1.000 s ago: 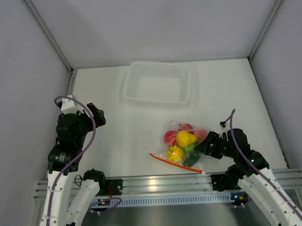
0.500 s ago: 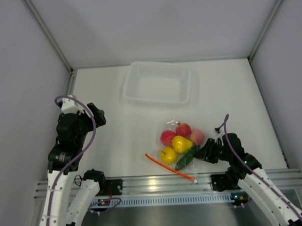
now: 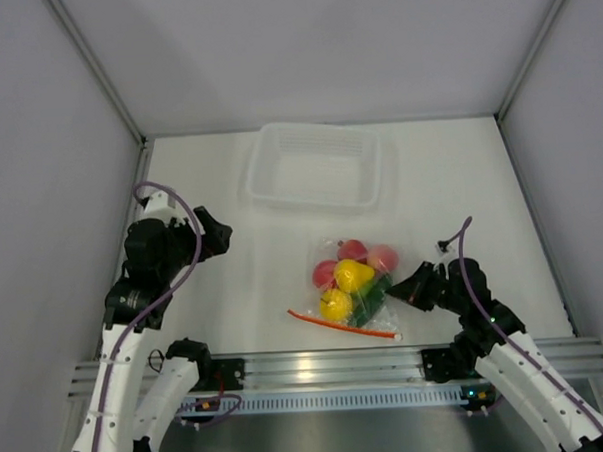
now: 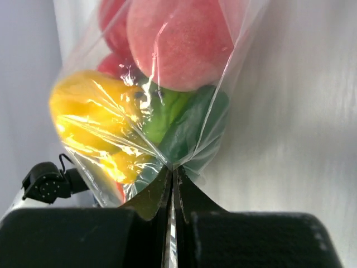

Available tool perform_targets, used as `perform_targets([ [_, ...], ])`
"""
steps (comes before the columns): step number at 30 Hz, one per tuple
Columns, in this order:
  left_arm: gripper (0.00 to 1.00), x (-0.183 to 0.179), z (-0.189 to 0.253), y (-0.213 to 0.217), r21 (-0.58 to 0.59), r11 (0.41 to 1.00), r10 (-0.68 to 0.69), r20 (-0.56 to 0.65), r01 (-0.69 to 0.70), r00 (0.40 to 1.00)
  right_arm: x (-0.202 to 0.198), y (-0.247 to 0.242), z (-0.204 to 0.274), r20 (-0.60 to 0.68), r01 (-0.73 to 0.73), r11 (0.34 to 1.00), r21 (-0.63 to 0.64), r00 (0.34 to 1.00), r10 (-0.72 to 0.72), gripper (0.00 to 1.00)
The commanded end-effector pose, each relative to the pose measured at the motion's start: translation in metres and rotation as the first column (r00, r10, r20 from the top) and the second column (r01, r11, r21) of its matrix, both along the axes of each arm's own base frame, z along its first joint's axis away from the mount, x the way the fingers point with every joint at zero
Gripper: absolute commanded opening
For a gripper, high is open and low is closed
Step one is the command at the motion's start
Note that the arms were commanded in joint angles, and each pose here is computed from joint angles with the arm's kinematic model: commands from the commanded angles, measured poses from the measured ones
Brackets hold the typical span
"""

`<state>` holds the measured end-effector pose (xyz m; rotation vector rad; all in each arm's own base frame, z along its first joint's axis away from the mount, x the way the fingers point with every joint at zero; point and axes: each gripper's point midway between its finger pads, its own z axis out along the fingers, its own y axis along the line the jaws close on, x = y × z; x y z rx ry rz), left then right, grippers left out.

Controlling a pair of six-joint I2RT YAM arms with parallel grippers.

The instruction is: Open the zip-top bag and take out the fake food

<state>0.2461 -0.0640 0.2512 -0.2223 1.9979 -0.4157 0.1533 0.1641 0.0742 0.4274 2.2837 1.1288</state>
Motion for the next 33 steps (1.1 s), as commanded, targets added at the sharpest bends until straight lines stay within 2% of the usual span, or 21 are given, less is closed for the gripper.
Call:
perform_targets([
  [1, 0.98, -0.001, -0.003, -0.042, -0.131, 0.971, -0.200, 0.001, 0.199, 0.980, 0.022, -0.003, 0.050, 0.187, -0.014, 0.996, -0.087, 0.982, 0.030, 0.00],
  [3, 0.99, -0.002, -0.011, -0.054, -0.172, 0.953, -0.256, -0.023, 0.248, 0.966, 0.025, -0.001, 0.062, 0.184, -0.065, 0.986, -0.152, 0.979, 0.093, 0.00],
  [4, 0.99, -0.006, -0.008, -0.063, -0.198, 0.932, -0.312, -0.017, 0.303, 0.950, 0.029, 0.000, 0.079, 0.233, -0.095, 0.977, -0.191, 0.962, 0.139, 0.00],
  [5, 0.98, -0.004, -0.004, -0.069, -0.207, 0.921, -0.337, 0.001, 0.330, 0.941, 0.031, 0.000, 0.075, 0.200, -0.114, 0.968, -0.223, 0.966, 0.160, 0.00],
  [8, 0.99, -0.010, 0.010, -0.086, -0.208, 0.886, -0.413, 0.054, 0.415, 0.909, 0.041, -0.003, 0.095, 0.236, -0.089, 0.964, -0.250, 0.960, 0.149, 0.00],
  [11, 0.99, -0.019, 0.020, -0.115, -0.149, 0.852, -0.494, 0.086, 0.502, 0.865, 0.051, 0.000, 0.116, 0.278, -0.066, 0.970, -0.235, 0.951, 0.132, 0.00],
  [13, 0.99, -0.035, 0.022, -0.147, -0.091, 0.796, -0.593, 0.088, 0.599, 0.801, 0.055, 0.003, 0.132, 0.295, -0.084, 0.965, -0.250, 0.942, 0.159, 0.00],
  [14, 0.99, -0.033, 0.020, -0.151, -0.034, 0.808, -0.584, 0.088, 0.588, 0.807, 0.059, 0.003, 0.131, 0.276, -0.082, 0.962, -0.262, 0.949, 0.156, 0.00],
  [15, 0.99, -0.052, 0.024, -0.175, -0.006, 0.753, -0.654, 0.105, 0.658, 0.749, 0.062, 0.004, 0.136, 0.279, -0.077, 0.962, -0.263, 0.948, 0.152, 0.00],
  [17, 0.98, -0.060, 0.023, -0.193, 0.078, 0.729, -0.684, 0.126, 0.680, 0.719, 0.069, 0.008, 0.149, 0.294, -0.070, 0.968, -0.241, 0.945, 0.142, 0.00],
  [18, 0.99, -0.068, 0.032, -0.207, 0.137, 0.738, -0.674, 0.183, 0.660, 0.715, 0.071, 0.011, 0.154, 0.288, -0.063, 0.975, -0.212, 0.949, 0.124, 0.00],
  [20, 0.99, -0.081, 0.028, -0.224, 0.244, 0.699, -0.715, 0.225, 0.672, 0.662, 0.077, 0.017, 0.166, 0.309, -0.055, 0.986, -0.158, 0.946, 0.102, 0.00],
  [21, 0.99, -0.093, 0.043, -0.239, 0.263, 0.708, -0.705, 0.306, 0.655, 0.639, 0.079, 0.019, 0.169, 0.296, -0.037, 0.992, -0.121, 0.952, 0.072, 0.00],
  [22, 0.99, -0.099, 0.033, -0.247, 0.303, 0.694, -0.720, 0.313, 0.653, 0.619, 0.081, 0.020, 0.170, 0.291, -0.024, 0.994, -0.103, 0.955, 0.053, 0.00],
  [23, 0.99, -0.113, 0.033, -0.256, 0.362, 0.657, -0.753, 0.343, 0.661, 0.562, 0.083, 0.020, 0.172, 0.289, -0.009, 0.996, -0.088, 0.957, 0.034, 0.00],
  [25, 0.99, -0.115, 0.039, -0.270, 0.400, 0.676, -0.735, 0.427, 0.619, 0.527, 0.089, 0.021, 0.177, 0.282, 0.025, 0.999, -0.042, 0.959, -0.013, 0.00],
  [27, 0.99, -0.128, 0.036, -0.283, 0.434, 0.654, -0.753, 0.450, 0.619, 0.480, 0.093, 0.023, 0.184, 0.281, 0.045, 0.999, 0.006, 0.959, -0.045, 0.00],
  [28, 0.99, -0.128, 0.044, -0.287, 0.428, 0.679, -0.729, 0.490, 0.597, 0.479, 0.095, 0.024, 0.184, 0.276, 0.050, 0.999, 0.014, 0.960, -0.052, 0.00],
  [29, 0.99, -0.131, 0.029, -0.297, 0.490, 0.651, -0.758, 0.462, 0.579, 0.461, 0.095, 0.026, 0.186, 0.277, 0.047, 0.999, 0.027, 0.959, -0.053, 0.00],
  [30, 0.98, -0.130, 0.027, -0.301, 0.507, 0.655, -0.755, 0.462, 0.559, 0.466, 0.096, 0.027, 0.189, 0.273, 0.049, 0.998, 0.043, 0.960, -0.059, 0.00],
  [33, 0.98, -0.114, 0.013, -0.308, 0.563, 0.686, -0.722, 0.449, 0.461, 0.526, 0.096, 0.033, 0.195, 0.275, 0.023, 0.998, 0.066, 0.961, -0.040, 0.00],
])
